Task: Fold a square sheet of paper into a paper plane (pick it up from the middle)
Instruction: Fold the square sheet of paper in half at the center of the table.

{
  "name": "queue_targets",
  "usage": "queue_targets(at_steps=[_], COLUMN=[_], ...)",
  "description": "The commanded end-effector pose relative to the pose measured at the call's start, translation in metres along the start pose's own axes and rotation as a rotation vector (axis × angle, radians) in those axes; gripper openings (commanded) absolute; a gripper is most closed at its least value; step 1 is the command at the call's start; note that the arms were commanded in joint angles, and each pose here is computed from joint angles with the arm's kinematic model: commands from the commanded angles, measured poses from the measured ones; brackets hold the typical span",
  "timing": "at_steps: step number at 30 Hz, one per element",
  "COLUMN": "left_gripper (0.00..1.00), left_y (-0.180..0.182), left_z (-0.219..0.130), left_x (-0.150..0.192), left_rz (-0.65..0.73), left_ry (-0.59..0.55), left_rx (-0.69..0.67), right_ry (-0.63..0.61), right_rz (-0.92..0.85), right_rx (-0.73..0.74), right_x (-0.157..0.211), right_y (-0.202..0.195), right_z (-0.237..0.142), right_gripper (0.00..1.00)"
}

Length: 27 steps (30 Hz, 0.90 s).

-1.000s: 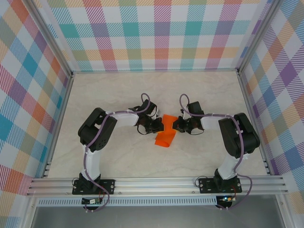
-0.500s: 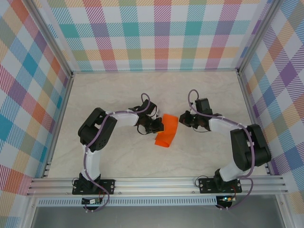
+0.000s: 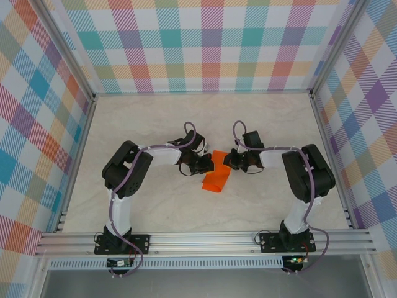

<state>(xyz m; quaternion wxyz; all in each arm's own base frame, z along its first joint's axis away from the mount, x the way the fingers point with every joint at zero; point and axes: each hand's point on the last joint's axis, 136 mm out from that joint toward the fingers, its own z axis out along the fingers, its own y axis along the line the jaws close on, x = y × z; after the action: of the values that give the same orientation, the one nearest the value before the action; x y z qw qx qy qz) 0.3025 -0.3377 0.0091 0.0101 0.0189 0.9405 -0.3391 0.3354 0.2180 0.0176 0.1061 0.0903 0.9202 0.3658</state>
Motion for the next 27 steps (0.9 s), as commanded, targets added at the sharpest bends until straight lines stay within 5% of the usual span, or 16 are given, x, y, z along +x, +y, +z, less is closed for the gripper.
queue_targets(at_steps=[1, 8, 16, 27], left_gripper=[0.0, 0.0, 0.0, 0.0], left_y=[0.136, 0.137, 0.134, 0.137], left_z=[0.021, 0.022, 0.023, 0.025], left_x=[0.08, 0.082, 0.078, 0.079], left_rz=[-0.19, -0.18, -0.173, -0.182], left_ry=[0.196, 0.201, 0.191, 0.192], left_rx=[-0.473, -0.467, -0.454, -0.466], right_ry=[-0.077, -0.147, -0.195, 0.005], right_rz=[0.04, 0.164, 0.043, -0.04], right_rx=[0.009, 0.052, -0.025, -0.086], right_x=[-0.023, -0.043, -0.047, -0.007], right_y=[-0.011, -0.05, -0.002, 0.032], right_z=[-0.005, -0.025, -0.061, -0.017], right_gripper=[0.0, 0.01, 0.01, 0.01])
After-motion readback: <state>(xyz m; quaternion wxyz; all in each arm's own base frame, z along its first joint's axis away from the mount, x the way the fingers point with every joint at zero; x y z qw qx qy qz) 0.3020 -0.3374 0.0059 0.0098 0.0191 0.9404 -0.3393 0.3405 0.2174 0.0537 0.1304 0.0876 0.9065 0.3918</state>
